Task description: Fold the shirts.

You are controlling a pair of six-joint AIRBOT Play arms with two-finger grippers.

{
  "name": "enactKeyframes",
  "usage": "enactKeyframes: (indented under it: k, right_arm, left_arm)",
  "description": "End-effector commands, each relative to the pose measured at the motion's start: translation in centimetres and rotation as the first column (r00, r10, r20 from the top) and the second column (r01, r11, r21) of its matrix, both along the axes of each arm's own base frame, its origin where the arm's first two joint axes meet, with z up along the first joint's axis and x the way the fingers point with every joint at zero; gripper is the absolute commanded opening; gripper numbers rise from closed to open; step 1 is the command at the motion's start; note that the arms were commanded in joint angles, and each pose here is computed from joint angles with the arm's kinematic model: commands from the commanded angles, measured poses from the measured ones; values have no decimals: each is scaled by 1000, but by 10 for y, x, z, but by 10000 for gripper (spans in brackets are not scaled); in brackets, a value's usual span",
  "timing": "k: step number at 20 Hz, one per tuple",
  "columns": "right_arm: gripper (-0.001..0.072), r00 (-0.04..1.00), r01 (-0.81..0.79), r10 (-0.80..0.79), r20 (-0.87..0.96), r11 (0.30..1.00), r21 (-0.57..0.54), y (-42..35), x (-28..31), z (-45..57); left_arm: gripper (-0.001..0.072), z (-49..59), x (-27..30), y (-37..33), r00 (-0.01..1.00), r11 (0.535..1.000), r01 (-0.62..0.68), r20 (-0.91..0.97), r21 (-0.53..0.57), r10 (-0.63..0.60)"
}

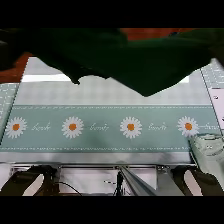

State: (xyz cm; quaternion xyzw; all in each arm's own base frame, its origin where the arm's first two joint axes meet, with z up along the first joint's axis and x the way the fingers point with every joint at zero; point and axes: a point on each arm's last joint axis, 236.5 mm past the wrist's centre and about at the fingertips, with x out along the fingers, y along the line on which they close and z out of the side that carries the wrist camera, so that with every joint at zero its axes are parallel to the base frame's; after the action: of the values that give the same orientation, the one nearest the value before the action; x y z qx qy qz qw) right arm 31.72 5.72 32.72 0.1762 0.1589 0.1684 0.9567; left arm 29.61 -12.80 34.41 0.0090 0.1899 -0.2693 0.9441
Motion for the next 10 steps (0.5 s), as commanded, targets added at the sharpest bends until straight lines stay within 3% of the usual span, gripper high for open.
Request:
enactKeyframes:
  k: [1,5,10]
  right_arm:
    - [21,983,174,-162,89,974,-145,-36,-35,46]
    - [21,979,204,-203,20,962,-180,-38,-59,51]
    - [21,950,5,-80,-302,971,-241,-6,-121,-1]
  left_arm:
    - [21,23,-42,33,994,991,-111,28,78,109]
    - [21,3,-83,31,989,994,-97,-110,60,103]
    - [21,-18,-141,11,968,999,11,-252,33,-2]
